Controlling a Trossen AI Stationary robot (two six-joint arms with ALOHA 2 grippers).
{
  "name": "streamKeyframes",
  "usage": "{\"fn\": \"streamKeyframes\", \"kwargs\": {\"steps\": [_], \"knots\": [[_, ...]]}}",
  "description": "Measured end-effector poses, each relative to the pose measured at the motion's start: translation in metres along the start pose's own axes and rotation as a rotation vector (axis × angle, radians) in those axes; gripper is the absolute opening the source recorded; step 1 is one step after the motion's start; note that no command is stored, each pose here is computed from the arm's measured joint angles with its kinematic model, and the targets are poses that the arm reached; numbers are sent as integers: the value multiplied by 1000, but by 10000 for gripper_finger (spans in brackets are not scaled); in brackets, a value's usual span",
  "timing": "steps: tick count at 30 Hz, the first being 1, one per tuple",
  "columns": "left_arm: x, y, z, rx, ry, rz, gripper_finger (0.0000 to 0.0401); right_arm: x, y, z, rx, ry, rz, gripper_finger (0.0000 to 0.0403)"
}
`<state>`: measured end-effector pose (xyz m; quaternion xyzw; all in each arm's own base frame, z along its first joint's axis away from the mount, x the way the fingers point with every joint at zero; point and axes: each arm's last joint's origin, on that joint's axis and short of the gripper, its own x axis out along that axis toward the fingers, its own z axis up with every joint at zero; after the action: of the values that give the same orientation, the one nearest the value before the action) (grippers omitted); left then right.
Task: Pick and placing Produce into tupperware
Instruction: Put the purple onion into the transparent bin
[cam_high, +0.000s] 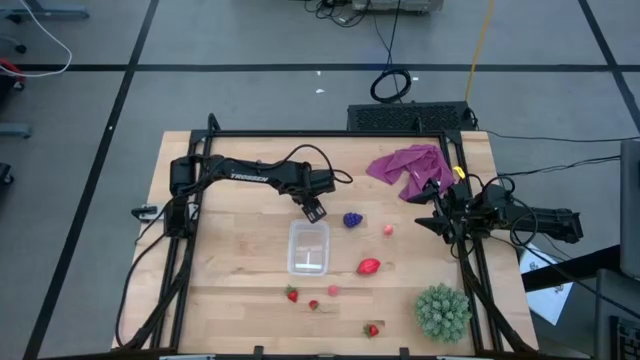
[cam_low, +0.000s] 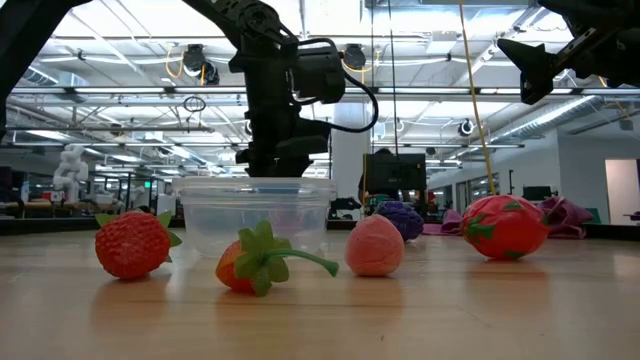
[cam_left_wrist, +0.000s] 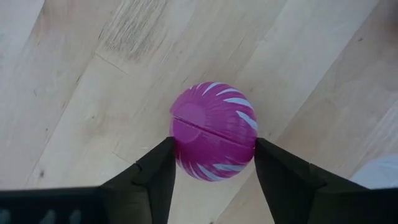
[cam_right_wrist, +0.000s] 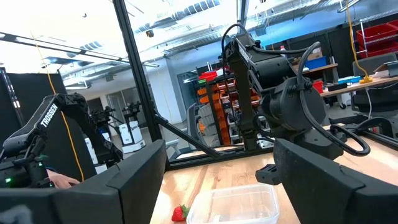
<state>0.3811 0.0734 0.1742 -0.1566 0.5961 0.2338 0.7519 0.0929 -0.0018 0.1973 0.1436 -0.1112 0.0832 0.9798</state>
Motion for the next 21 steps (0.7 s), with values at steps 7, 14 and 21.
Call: {"fn": "streamKeyframes", "kwargs": {"steps": [7,14,21], "knots": [[0,0,0,0,0,1,202,0,0,0,0,0,0,290],[-4,0,0,20,-7,-2,199,0,0,0,-3,0,-1,290],[-21,3,1,17,-47,-7,202,0,0,0,-3,-1,-3,290]]}}
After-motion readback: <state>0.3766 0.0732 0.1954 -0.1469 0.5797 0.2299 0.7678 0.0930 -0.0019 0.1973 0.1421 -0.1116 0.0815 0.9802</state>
